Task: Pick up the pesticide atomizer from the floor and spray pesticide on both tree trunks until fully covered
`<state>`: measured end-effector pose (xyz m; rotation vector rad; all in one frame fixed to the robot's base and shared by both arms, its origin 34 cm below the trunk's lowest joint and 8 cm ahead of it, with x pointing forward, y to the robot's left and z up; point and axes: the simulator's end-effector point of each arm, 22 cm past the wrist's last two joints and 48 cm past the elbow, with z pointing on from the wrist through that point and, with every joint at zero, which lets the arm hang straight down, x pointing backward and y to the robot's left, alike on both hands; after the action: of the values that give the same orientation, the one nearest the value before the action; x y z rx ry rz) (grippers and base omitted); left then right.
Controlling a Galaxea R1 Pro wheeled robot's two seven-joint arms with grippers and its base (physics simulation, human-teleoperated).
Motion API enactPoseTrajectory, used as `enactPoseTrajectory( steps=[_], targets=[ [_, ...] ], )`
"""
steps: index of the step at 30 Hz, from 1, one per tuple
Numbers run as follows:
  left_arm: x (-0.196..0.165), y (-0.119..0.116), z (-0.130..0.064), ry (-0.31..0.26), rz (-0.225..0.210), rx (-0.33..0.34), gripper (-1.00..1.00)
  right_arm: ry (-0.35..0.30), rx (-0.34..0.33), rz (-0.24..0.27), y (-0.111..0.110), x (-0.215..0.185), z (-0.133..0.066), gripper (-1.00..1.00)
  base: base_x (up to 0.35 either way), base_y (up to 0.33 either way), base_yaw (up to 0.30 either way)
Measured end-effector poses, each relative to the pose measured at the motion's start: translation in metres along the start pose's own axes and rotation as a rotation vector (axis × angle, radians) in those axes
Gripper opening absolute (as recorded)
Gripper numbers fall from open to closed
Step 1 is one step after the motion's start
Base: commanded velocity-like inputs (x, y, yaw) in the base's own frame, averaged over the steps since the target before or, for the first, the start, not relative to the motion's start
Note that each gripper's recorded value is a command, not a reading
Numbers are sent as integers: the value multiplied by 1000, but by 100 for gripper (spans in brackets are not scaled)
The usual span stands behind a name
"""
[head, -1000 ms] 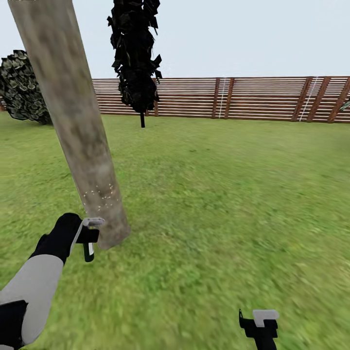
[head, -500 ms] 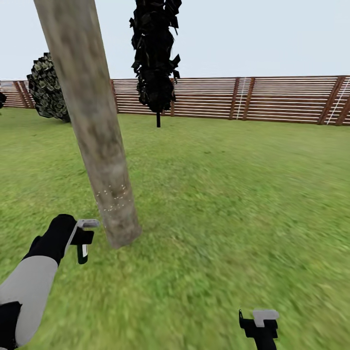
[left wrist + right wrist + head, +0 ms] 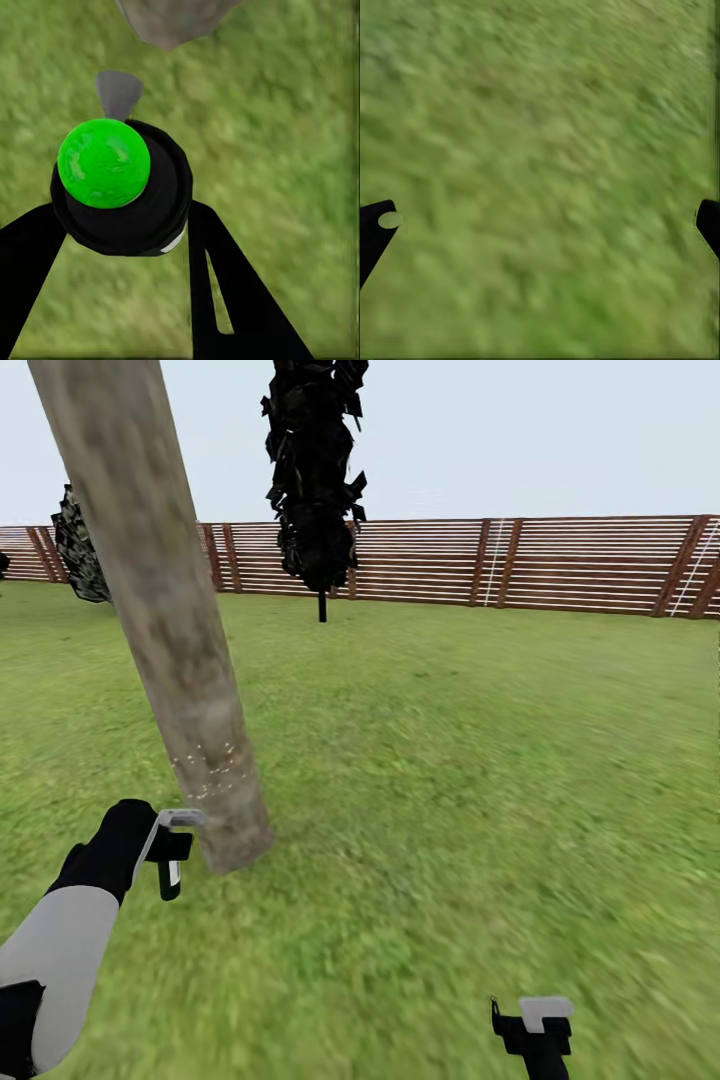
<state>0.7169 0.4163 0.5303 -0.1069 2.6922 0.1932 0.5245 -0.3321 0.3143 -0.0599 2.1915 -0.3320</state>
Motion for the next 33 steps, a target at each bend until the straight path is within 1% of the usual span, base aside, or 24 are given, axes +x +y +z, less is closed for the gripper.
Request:
enactPoseTrajectory(
  steps=[6,10,11,12,15,17,19,26,30,33],
  targets=[
    [1,0,0,3,2,-2,-100,0,-3,-1,1,0,0,100,-3,-273,201],
    [12,8,5,23,-1,-13,-100,0,-6,-2,2,0,0,100,16,-274,275],
    [19,12,8,33,1,-26,-100,0,-6,-3,1,0,0,100,76,-274,270],
    [23,21,10,34,8,-67,-100,1,-10,-3,2,0,0,100,88,-274,253],
    [20,22,12,10,12,-93,-100,1,-38,-3,8,0,0,100,123,-273,146],
    [18,16,13,1,10,-87,-100,0,-85,-3,17,0,-1,100,146,-270,21],
    [17,5,14,-1,11,-72,-100,0,-110,0,23,0,-1,100,150,-269,7],
    [14,-14,13,-11,15,-46,-100,0,-122,1,25,0,-2,100,217,-216,1],
    [13,-16,12,-14,15,-44,-100,0,-121,0,25,0,-2,100,236,-198,0],
    [12,-18,13,-15,7,-32,-100,0,-120,-1,25,0,-1,100,82,-252,0]
  ],
)
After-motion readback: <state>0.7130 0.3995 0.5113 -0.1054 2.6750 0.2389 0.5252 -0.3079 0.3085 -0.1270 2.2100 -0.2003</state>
